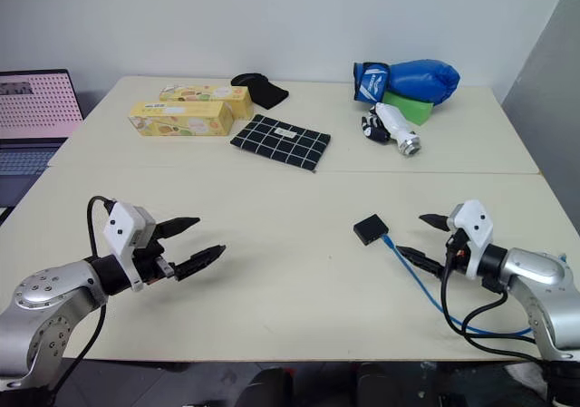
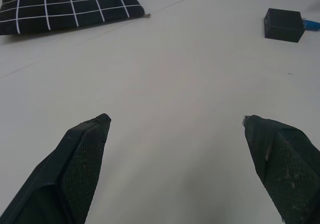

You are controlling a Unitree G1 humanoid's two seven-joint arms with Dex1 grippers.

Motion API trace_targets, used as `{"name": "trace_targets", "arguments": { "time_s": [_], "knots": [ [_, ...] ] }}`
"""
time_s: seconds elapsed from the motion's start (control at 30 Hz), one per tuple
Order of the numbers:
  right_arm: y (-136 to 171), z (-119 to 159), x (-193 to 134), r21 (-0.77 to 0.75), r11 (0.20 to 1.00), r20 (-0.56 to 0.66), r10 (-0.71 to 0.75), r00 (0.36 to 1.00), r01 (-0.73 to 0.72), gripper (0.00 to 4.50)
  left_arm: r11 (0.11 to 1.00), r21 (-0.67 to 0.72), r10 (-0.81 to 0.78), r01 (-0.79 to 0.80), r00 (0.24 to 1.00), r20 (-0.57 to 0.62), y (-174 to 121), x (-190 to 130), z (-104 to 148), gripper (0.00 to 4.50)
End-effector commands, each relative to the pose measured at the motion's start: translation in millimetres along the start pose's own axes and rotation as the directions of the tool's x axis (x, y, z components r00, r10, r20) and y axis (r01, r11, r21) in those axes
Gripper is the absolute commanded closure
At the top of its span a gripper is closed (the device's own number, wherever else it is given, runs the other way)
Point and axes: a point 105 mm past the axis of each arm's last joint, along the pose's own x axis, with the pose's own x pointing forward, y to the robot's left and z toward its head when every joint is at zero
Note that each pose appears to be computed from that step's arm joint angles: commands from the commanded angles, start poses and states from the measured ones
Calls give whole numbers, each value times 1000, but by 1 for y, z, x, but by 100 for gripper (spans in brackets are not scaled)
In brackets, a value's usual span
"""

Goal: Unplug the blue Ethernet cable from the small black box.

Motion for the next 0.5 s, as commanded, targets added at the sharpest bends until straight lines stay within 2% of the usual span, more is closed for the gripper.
{"name": "trace_targets", "arguments": {
  "time_s": [0.03,0.4,0.5],
  "knots": [
    [-3,11,-5,-31,999,20,-12,1000,13,3,999,48,-19,18,999,35,-2,-7,15,0],
    [3,8,-2,-36,999,13,-16,1000,16,3,999,35,-40,39,999,21,-7,-6,13,0],
    [6,5,4,-35,999,8,-38,999,38,3,995,42,-88,87,996,26,-15,-1,17,0]
  ]
}}
